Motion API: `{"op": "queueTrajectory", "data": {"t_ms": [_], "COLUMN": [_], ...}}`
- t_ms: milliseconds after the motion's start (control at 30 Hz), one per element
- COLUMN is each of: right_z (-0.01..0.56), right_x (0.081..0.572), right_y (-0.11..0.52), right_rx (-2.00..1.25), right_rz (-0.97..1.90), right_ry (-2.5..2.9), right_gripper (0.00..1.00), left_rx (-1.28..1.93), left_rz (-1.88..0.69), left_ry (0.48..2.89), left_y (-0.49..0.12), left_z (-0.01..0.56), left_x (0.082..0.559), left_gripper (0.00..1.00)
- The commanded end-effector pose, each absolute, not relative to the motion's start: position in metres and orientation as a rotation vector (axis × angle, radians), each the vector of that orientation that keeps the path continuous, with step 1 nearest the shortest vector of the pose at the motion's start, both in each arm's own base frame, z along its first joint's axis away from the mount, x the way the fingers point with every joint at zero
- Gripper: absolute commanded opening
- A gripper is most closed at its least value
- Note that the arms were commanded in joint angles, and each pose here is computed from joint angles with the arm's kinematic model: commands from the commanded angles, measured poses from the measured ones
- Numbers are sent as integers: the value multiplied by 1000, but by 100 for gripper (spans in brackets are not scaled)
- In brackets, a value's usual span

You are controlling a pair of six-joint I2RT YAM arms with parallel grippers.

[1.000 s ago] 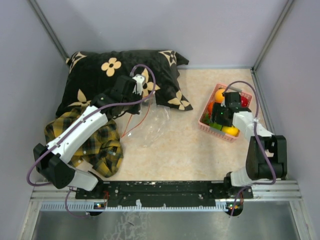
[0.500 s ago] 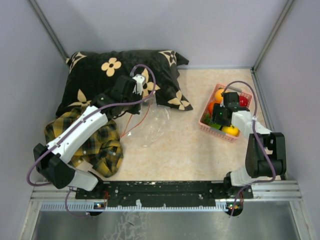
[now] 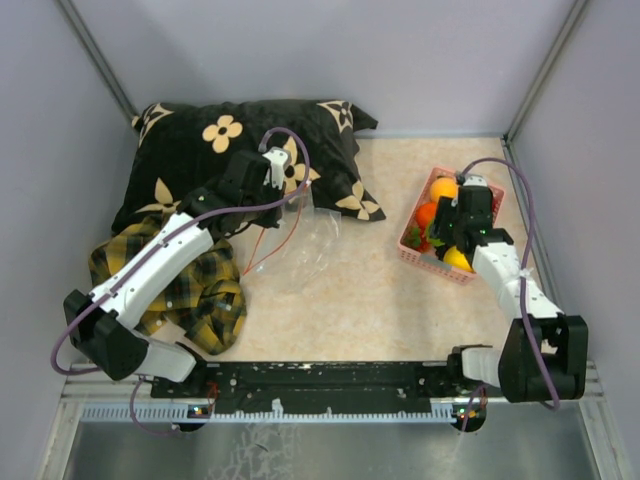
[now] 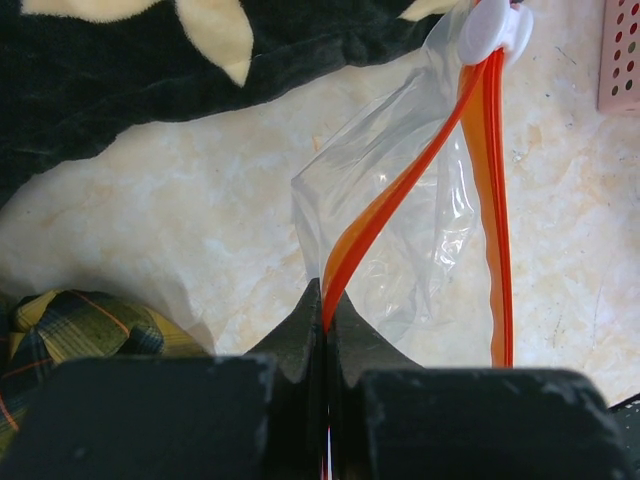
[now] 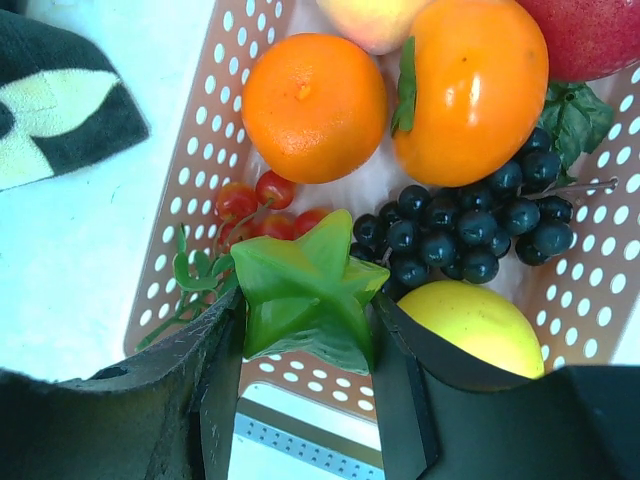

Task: Place the food in the zip-top bag and seal the zipper
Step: Pick up the fake fruit from the bin, then place the fake fruit in the zipper food storage bag.

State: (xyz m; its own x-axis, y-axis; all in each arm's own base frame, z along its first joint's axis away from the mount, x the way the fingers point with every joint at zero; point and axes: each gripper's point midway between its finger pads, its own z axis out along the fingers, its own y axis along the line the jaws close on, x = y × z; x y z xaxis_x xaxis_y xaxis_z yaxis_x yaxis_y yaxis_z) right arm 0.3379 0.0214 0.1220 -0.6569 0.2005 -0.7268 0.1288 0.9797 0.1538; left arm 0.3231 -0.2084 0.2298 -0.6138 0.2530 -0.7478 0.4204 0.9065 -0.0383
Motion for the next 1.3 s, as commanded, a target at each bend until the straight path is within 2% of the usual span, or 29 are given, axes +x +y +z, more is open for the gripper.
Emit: {"op": "queueTrajectory", "data": {"t_ms": [0,400,833,1267], "right_z": [137,213,299,359], "right_x": [351,345,307,255], "right_y": [21,55,171,286], "right_rx": [199,0,-277,-490], "right_rz": [96,186,458,764], "right_ry": [2218,1968,1665,1396], "right_gripper": [8,6,2,2], "left_rx": [467,471,479,475], "left_rz": [-312,-344,-414,-437], "left_ry": [2218,2220,2219,2226], "left_y": [-211,-215,-224,-227], "left_z": [243,244,246,244], "left_x": [323,321,317,315], "left_gripper": [0,0,0,0]}}
